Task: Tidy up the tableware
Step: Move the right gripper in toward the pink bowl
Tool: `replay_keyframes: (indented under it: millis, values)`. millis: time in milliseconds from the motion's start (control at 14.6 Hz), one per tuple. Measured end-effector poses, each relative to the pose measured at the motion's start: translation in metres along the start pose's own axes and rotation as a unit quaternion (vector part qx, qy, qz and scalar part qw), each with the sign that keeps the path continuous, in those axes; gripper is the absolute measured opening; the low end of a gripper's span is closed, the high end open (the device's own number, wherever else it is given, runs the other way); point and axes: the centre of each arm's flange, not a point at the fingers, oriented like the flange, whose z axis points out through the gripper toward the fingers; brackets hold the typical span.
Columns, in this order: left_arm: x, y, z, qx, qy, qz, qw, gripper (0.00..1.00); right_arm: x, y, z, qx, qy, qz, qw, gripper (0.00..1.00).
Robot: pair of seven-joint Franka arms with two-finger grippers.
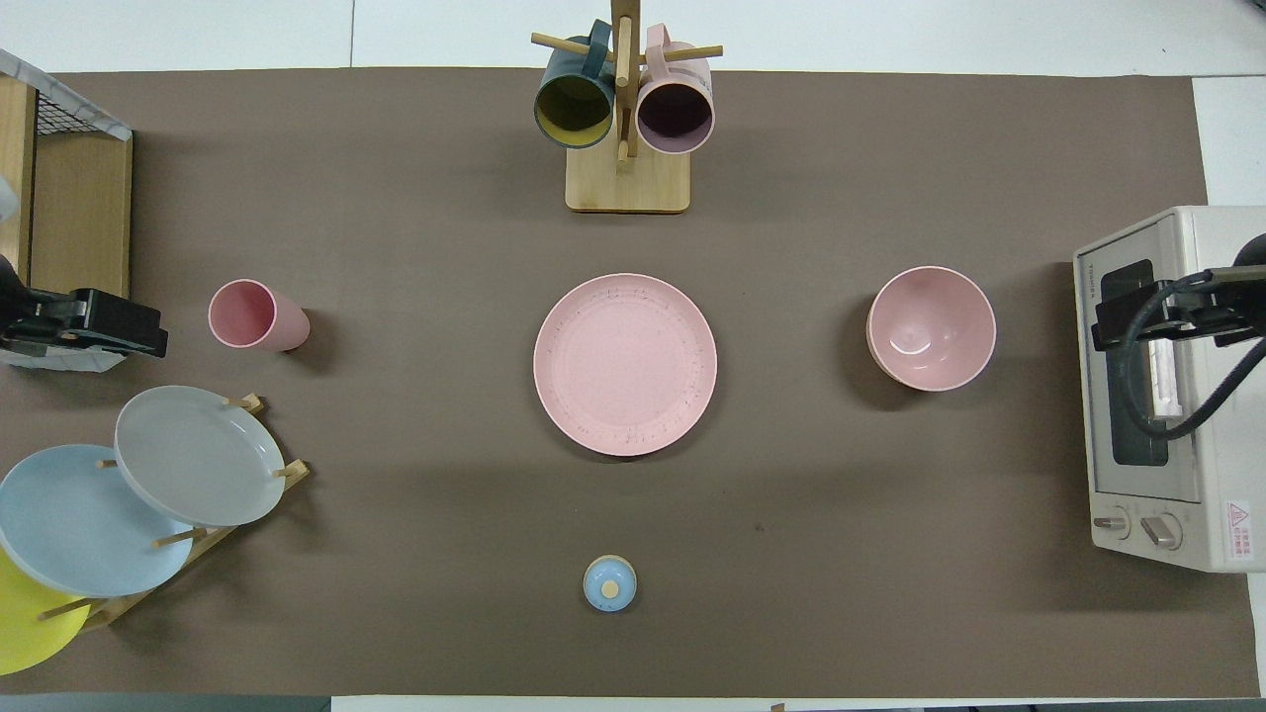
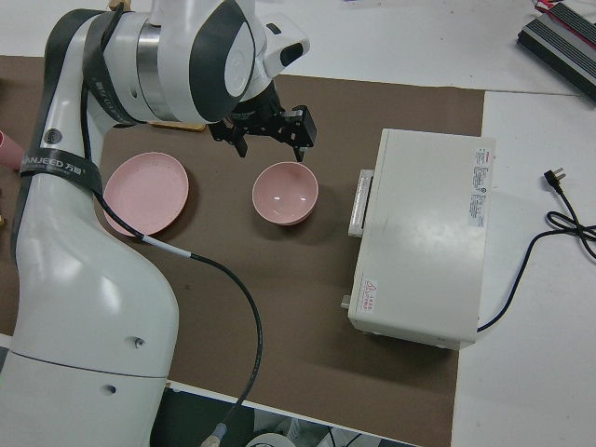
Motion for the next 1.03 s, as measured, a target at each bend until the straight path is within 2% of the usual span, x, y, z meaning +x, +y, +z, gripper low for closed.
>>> replay_keyframes:
  millis: [68, 205, 342, 548, 753, 1027]
  values:
    - [0.0, 0.0, 0.0, 0.0, 0.0, 0.0, 1.0, 1.0, 0.001, -0.005, 0.001, 0.004, 0.005, -0.006, 1.0, 1.0]
    - [0.0, 0.0, 0.0, 0.0, 0.0, 0.0, 1.0, 1.0, 0.012, -0.038, 0.018, 0.015, 0.043, -0.036, 0.998, 1.0]
    - [0.0, 0.0, 0.0, 0.0, 0.0, 0.0, 1.0, 1.0, 0.022, -0.086, 0.064, 0.016, 0.067, -0.058, 0.996, 1.0]
    - [0.001, -0.001, 0.0, 0.0, 0.004, -0.001, 1.0, 1.0, 0.049, -0.132, 0.151, 0.017, 0.073, -0.066, 0.995, 1.0]
    - [0.003, -0.003, 0.005, 0.0, 0.005, -0.003, 1.0, 1.0, 0.065, -0.139, 0.224, 0.016, 0.079, -0.066, 0.995, 1.0]
    - [0.005, -0.005, 0.011, -0.001, 0.003, -0.005, 1.0, 1.0, 0.064, -0.138, 0.267, 0.012, 0.069, -0.067, 0.995, 1.0]
